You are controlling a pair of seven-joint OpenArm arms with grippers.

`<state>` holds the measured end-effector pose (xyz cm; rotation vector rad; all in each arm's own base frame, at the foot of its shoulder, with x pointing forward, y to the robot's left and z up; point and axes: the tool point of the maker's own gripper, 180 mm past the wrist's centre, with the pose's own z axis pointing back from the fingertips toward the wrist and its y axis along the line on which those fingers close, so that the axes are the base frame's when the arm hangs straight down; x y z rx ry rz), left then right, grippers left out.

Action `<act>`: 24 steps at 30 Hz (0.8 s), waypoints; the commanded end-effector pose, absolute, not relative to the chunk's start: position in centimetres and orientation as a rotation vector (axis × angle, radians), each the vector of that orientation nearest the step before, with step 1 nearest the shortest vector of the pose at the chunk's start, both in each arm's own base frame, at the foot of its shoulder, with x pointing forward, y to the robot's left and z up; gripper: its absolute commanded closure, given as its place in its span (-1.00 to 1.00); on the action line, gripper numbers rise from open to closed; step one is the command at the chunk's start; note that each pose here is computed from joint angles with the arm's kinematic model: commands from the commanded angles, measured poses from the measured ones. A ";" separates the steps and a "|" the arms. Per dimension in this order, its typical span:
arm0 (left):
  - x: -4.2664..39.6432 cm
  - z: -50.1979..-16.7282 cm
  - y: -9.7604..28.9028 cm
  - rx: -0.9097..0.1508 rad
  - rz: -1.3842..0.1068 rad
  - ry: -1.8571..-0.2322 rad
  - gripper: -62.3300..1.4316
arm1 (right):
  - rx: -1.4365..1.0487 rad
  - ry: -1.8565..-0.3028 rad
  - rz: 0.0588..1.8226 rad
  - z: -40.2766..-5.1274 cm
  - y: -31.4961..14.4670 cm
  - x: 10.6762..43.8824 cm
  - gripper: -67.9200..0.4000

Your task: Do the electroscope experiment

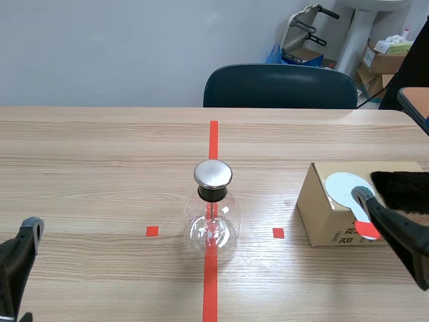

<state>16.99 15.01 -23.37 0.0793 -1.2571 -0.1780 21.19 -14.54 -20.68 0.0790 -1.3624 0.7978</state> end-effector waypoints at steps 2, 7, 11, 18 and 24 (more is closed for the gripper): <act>17.2 -23.6 15.0 0.083 -0.174 -1.234 -0.42 | 0.071 -1.412 0.789 -19.6 -14.5 21.5 -1.00; 17.2 -24.7 15.3 0.092 -0.167 -1.168 -0.42 | 0.068 -1.411 0.779 -19.7 -14.5 21.5 -1.00; 17.2 -24.5 15.2 0.089 -0.166 -1.169 -0.42 | 0.068 -1.411 0.779 -19.7 -14.5 21.5 -1.00; 17.6 -23.6 15.4 0.107 -0.157 -1.211 -0.42 | 0.068 -1.410 0.779 -19.7 -14.5 21.5 -1.00; 17.9 -22.8 16.4 0.163 -0.131 -1.251 -0.42 | 0.068 -1.411 0.779 -19.7 -14.5 21.5 -1.00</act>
